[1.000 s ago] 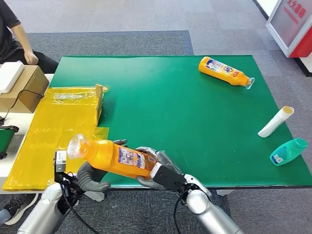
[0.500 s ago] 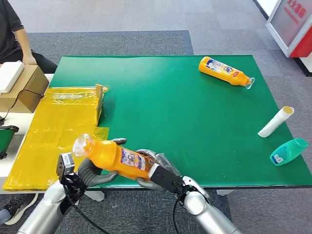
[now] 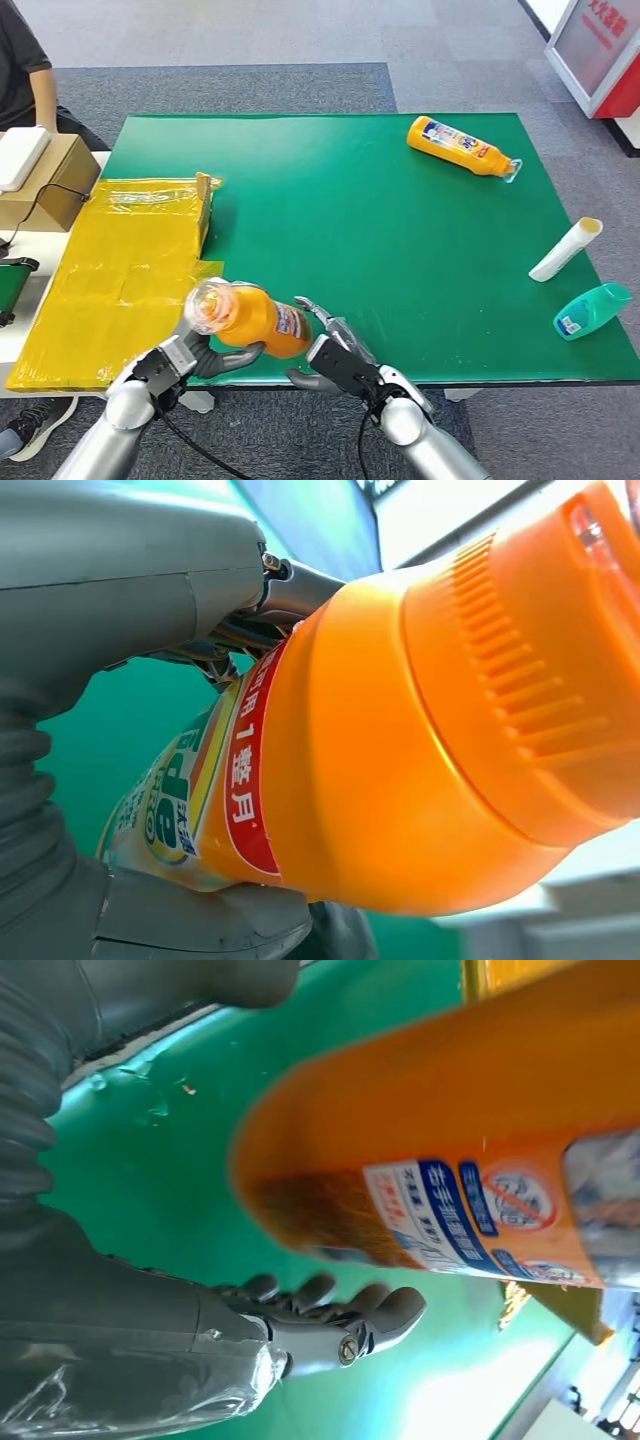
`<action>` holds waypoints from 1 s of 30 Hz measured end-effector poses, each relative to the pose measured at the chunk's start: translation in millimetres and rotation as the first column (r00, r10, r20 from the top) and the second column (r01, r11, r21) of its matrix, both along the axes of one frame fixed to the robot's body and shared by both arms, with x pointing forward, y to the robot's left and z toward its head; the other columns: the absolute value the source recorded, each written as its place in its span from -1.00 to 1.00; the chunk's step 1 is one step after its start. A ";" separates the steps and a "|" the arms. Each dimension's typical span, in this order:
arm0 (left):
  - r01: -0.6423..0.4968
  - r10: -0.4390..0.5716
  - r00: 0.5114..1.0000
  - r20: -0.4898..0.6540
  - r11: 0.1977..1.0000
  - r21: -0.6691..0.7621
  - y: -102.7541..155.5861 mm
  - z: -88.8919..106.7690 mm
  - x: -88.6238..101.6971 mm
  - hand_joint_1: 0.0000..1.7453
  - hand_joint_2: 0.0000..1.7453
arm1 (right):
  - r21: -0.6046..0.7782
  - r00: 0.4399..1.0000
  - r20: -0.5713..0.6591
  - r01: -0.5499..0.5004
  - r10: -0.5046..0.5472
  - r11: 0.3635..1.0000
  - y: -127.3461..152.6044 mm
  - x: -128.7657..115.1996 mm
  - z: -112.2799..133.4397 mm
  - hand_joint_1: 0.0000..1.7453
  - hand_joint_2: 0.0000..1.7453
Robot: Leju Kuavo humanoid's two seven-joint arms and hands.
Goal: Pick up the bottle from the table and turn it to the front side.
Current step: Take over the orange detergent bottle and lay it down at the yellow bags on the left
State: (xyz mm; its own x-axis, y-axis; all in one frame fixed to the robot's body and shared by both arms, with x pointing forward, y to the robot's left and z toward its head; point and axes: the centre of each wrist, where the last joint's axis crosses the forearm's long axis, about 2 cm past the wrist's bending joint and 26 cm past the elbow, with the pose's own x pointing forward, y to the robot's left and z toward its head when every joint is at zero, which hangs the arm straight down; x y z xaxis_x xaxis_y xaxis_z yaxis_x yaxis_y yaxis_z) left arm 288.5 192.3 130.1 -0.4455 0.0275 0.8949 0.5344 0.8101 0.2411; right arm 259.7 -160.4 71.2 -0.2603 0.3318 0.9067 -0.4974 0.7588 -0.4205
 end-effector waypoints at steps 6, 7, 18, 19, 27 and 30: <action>-0.080 0.050 0.994 0.102 0.946 0.315 4.3 36.5 18.6 1.00 1.00 | 0.015 0.998 -0.027 0.061 -0.060 0.998 -12.7 -3.7 -4.9 -1.00 1.00; -0.090 0.051 0.992 0.113 0.922 0.376 5.5 43.1 23.3 1.00 1.00 | 0.017 0.997 -0.030 0.071 -0.070 0.997 -15.2 -3.9 -5.3 -1.00 1.00; -0.198 0.048 0.978 0.205 0.550 0.812 22.2 90.2 63.4 1.00 1.00 | 0.021 0.989 -0.045 0.141 -0.140 0.990 -29.4 -4.2 -4.4 -1.00 1.00; -0.209 0.056 0.976 0.210 0.512 0.833 24.6 89.4 65.1 1.00 1.00 | 0.021 0.989 -0.047 0.143 -0.142 0.990 -29.7 -4.2 -4.4 -1.00 1.00; -0.225 0.134 0.971 0.196 0.248 0.942 57.9 70.8 82.5 1.00 1.00 | 0.019 0.988 -0.060 0.144 -0.143 0.989 -28.7 -3.6 -3.8 -1.00 1.00; -0.227 0.182 0.964 0.194 0.181 0.957 69.9 61.6 87.5 1.00 1.00 | 0.022 0.988 -0.066 0.143 -0.141 0.989 -27.6 -3.4 -4.0 -1.00 1.00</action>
State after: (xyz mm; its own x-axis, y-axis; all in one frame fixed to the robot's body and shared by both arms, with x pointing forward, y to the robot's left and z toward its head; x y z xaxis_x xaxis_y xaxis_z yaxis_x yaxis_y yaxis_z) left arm 376.0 262.2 191.7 -0.3109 -0.9410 0.1334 0.3650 0.0114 0.9310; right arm 256.3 -188.0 67.2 -0.1530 0.3365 0.9292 -0.4090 0.8344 -0.3695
